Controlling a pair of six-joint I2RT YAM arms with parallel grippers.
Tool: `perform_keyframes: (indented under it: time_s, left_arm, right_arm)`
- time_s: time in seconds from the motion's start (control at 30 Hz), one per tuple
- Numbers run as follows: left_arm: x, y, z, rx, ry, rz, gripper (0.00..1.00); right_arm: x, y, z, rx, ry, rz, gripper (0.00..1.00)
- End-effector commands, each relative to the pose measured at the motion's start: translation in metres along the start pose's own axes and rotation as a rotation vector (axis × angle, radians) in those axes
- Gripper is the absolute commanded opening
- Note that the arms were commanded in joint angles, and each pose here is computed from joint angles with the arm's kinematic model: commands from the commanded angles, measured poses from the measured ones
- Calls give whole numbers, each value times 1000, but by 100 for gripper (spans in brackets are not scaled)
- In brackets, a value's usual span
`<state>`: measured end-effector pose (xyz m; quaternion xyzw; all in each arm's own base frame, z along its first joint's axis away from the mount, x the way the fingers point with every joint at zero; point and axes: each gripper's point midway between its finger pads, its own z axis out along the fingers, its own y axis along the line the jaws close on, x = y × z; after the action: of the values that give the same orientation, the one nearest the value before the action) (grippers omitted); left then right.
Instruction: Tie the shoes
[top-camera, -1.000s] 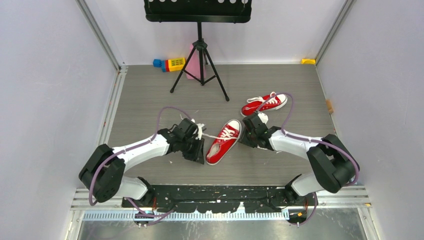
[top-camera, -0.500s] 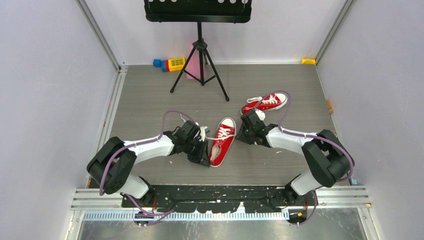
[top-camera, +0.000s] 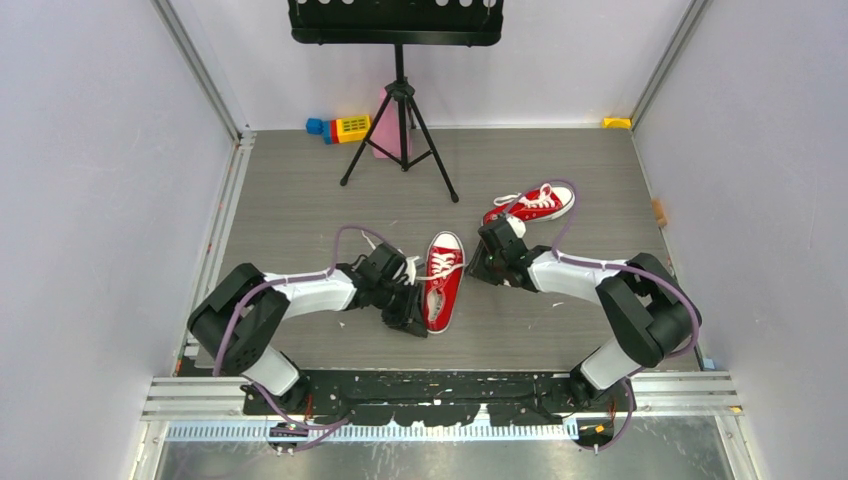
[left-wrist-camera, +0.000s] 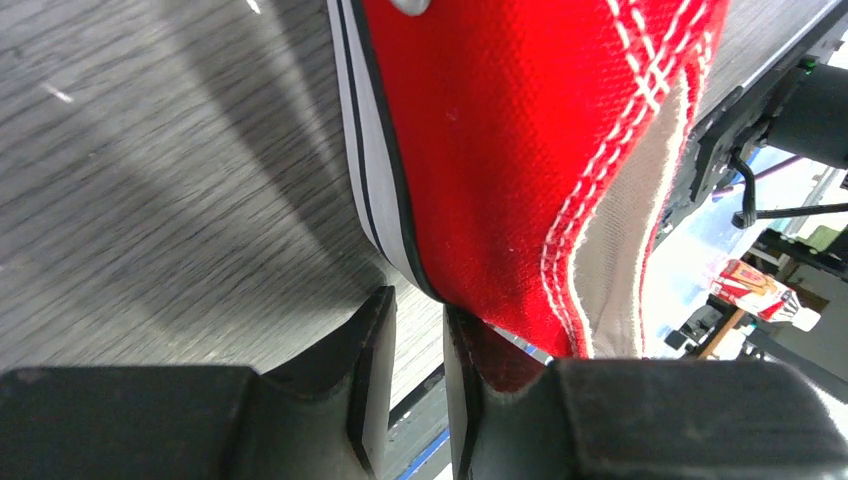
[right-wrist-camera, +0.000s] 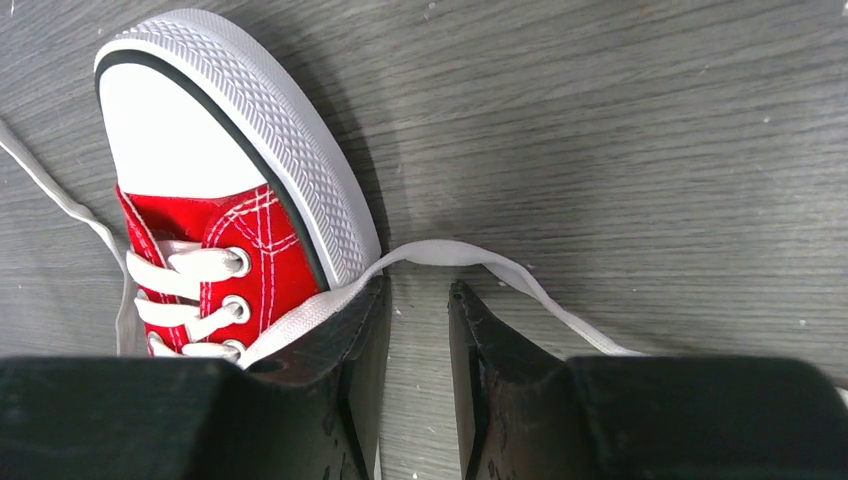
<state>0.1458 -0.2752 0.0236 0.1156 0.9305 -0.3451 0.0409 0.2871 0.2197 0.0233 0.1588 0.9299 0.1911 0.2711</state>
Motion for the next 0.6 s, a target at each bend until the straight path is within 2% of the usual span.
perform_keyframes:
  time_s: [0.0, 0.33, 0.57]
  left_arm:
    - [-33, -10, 10, 41, -118, 18, 25]
    - [-56, -13, 9, 2, -176, 28, 24]
    - [-52, -5, -45, -147, -208, 147, 29]
  right_arm:
    - [0, 16, 5, -48, 24, -25, 34]
    - [-18, 19, 4, -58, 23, -47, 34]
    - [-24, 20, -26, -81, 11, -116, 35]
